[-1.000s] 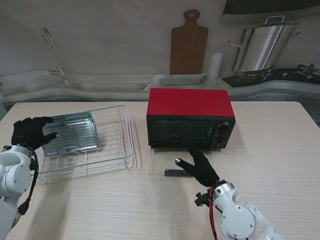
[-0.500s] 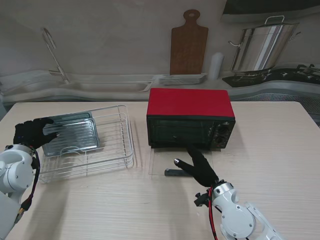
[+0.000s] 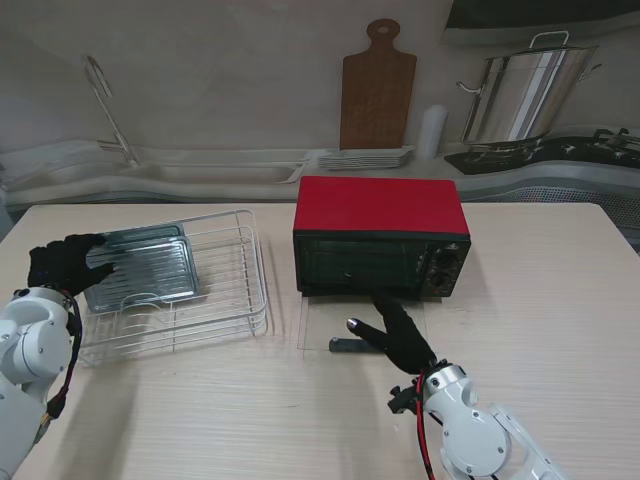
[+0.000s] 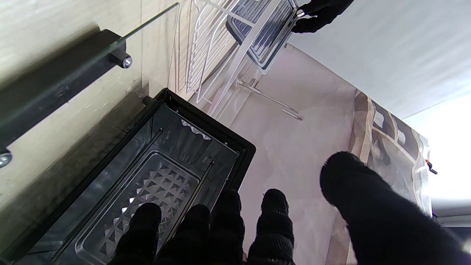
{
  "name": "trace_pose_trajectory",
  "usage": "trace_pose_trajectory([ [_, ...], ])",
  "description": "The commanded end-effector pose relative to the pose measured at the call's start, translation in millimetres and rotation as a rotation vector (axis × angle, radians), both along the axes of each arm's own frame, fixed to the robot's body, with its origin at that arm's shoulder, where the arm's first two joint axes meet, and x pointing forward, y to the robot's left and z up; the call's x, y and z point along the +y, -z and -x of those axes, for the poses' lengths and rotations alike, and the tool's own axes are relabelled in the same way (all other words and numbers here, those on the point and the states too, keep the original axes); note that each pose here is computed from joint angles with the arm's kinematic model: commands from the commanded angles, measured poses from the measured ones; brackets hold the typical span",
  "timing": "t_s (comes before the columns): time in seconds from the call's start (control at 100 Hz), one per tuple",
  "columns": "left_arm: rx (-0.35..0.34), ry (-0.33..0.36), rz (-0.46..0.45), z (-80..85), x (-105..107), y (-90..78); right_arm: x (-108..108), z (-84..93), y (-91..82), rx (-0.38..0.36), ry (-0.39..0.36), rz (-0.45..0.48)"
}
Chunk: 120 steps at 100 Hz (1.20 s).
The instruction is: Slide the trays into the oven
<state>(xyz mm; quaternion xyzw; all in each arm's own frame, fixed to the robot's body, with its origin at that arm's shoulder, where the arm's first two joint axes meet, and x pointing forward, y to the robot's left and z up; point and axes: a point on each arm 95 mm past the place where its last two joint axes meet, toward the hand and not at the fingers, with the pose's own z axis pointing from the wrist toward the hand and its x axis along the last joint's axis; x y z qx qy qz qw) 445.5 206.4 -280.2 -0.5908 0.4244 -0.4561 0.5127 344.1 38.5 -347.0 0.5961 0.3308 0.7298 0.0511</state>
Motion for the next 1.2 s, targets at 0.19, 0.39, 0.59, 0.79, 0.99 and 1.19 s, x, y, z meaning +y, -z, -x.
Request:
trace_pose_trajectory([
  [0.19,0.043,-0.015,0.006,-3.1,0.4,6.3,3.0,3.0,3.3,0.012,-0.016,0.004],
  [0.39,0.051,-0.019,0.003,-4.4,0.1,8.4,2.4,3.0,3.8,0.013,-0.015,0.004],
  [0.59,0.051,-0.030,-0.012,-4.6,-0.2,10.4,2.5,3.1,4.2,0.015,-0.017,0.003],
  [0.79,0.081,-0.038,-0.041,-3.4,-0.5,9.8,2.7,3.2,4.3,0.016,-0.017,0.002],
  [0.99,0.099,-0.028,-0.042,-2.0,-1.6,10.8,2.6,3.2,4.2,0.016,-0.017,0.000],
  [1.19,0.105,-0.015,-0.040,-1.0,-2.6,10.6,2.6,3.0,4.4,0.015,-0.019,-0.001],
])
